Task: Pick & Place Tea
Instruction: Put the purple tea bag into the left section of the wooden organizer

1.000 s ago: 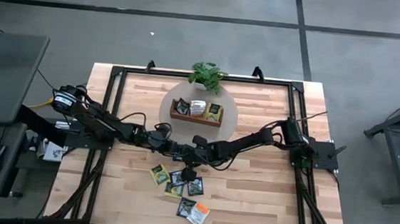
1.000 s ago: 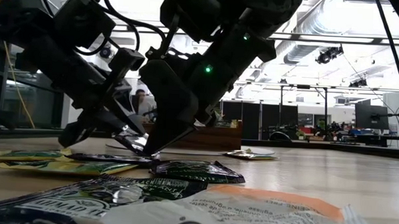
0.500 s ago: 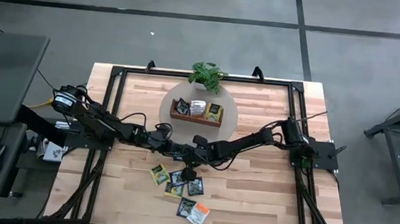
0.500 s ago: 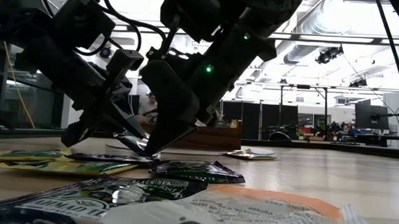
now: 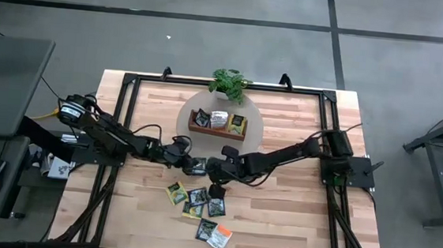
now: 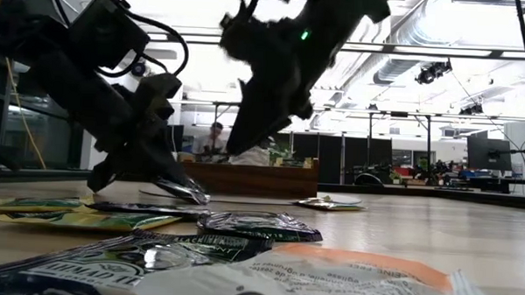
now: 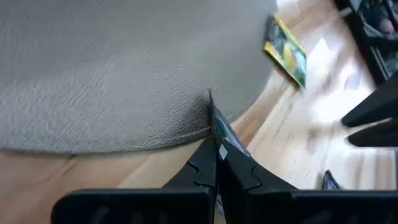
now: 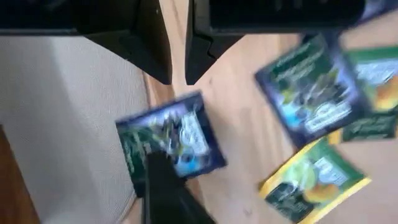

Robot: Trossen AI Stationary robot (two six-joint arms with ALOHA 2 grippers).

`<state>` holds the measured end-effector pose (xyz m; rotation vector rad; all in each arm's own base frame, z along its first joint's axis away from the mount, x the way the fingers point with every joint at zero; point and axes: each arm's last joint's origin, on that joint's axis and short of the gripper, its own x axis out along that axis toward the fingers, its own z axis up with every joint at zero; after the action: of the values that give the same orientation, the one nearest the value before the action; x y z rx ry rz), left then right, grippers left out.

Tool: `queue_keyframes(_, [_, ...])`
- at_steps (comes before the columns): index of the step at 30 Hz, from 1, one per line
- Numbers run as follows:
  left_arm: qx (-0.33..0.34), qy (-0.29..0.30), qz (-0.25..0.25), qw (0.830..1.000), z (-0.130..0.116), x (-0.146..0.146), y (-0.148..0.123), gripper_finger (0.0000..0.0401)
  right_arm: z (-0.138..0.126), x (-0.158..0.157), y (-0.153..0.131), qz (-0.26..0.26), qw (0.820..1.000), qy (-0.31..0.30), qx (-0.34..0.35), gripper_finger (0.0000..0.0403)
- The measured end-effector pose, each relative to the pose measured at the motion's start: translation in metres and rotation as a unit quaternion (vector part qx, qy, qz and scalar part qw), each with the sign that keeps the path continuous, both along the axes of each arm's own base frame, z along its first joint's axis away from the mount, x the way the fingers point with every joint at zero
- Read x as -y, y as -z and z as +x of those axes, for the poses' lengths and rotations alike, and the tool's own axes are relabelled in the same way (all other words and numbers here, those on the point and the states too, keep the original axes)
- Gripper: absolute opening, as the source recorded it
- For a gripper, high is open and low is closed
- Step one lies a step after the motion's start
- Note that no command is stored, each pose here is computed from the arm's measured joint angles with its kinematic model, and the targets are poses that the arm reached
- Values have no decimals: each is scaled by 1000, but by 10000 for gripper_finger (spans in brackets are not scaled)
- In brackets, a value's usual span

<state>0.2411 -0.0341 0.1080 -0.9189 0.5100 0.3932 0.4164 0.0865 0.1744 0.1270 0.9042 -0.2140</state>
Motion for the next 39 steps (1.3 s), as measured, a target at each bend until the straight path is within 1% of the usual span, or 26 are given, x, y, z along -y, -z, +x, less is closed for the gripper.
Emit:
queue_keyframes(2, [20,19,19,999,1,0,-7,0,-4,-6,-5,0,1000,-6,-4,47])
queue_keyframes(7, [64,71,80,992,-1,1,-31,0,-13,-22,-3,-5,1000,-1,-23,45])
queue_keyframes(9, [72,92,116,986,-3,0,-39,0,-16,-28,-1,-4,1000,10,-25,41])
queue_keyframes(12, [78,117,175,974,-8,-1,-51,0,-25,-37,5,-17,999,30,-36,38])
queue_keyframes(15, [62,123,249,959,-14,-4,-58,0,-33,-47,11,-15,998,48,-34,35])
queue_keyframes(17, [60,122,297,945,-17,-6,-64,0,-39,-50,18,-12,997,56,-42,35])
queue_keyframes(20, [52,113,369,921,-18,-8,-71,0,-42,-55,22,-9,997,72,-32,38])
queue_keyframes(22, [42,101,402,909,-19,-13,-73,0,-45,-56,25,-5,996,80,-31,40])
queue_keyframes(26, [17,65,418,906,-19,-36,-74,0,-45,-59,25,4,996,81,-23,41])
queue_keyframes(29, [7,54,425,904,-19,-58,-75,0,-43,-60,24,8,997,79,-13,37])
queue_keyframes(35, [1,63,429,901,-24,-94,-75,0,-41,-61,23,11,997,74,-3,36])
queue_keyframes(39, [19,76,419,905,-29,-112,-76,0,-41,-61,23,10,997,74,-3,41])
